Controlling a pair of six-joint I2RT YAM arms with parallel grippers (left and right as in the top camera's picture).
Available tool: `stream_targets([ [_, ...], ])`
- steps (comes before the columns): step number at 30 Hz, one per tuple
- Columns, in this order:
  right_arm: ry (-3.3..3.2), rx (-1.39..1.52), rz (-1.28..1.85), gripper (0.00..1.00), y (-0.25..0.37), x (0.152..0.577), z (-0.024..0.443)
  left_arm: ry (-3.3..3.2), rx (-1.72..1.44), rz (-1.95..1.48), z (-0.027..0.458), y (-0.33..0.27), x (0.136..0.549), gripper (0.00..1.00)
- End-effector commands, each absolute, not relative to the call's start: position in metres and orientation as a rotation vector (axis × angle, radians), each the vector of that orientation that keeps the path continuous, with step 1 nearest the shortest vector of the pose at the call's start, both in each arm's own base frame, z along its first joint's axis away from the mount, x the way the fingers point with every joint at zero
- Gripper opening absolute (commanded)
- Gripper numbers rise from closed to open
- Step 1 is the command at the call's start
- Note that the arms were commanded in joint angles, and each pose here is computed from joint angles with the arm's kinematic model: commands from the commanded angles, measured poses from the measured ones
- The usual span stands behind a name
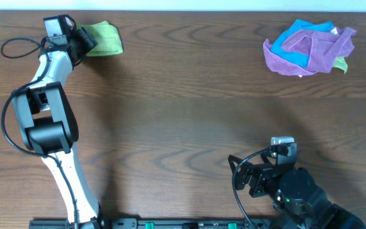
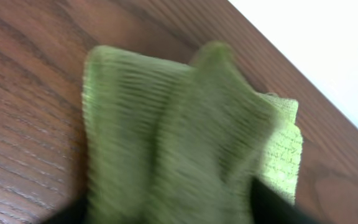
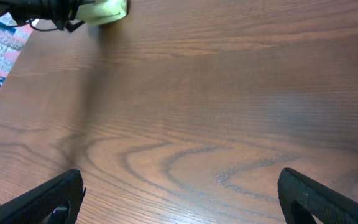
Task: Fold the cloth
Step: 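Lift the folded cloth and carry it to the far left with the left gripper, then lower the folded cloth and open the left gripper to release it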
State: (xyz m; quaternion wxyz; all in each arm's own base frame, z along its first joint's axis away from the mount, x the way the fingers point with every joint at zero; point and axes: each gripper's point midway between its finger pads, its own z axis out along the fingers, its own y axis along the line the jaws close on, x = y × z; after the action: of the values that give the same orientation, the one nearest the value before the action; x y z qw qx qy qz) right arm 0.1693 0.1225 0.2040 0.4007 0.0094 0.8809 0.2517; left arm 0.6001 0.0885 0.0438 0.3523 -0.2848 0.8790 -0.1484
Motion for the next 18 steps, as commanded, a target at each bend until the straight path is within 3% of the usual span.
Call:
stream_targets([
  [1, 2.229, 0.047, 0.631, 0.99, 0.120, 0.170, 0.201, 2.280, -0.688, -0.348, 0.047, 0.095, 0.603, 0.98],
  [12, 2.229, 0.047, 0.631, 0.99, 0.120, 0.170, 0.201, 2.328, -0.757, -0.337, 0.048, 0.117, 0.583, 0.95],
  [18, 2.229, 0.047, 0.631, 0.99, 0.120, 0.170, 0.201, 2.370, -0.668, -0.287, 0.084, 0.116, 0.565, 0.95],
])
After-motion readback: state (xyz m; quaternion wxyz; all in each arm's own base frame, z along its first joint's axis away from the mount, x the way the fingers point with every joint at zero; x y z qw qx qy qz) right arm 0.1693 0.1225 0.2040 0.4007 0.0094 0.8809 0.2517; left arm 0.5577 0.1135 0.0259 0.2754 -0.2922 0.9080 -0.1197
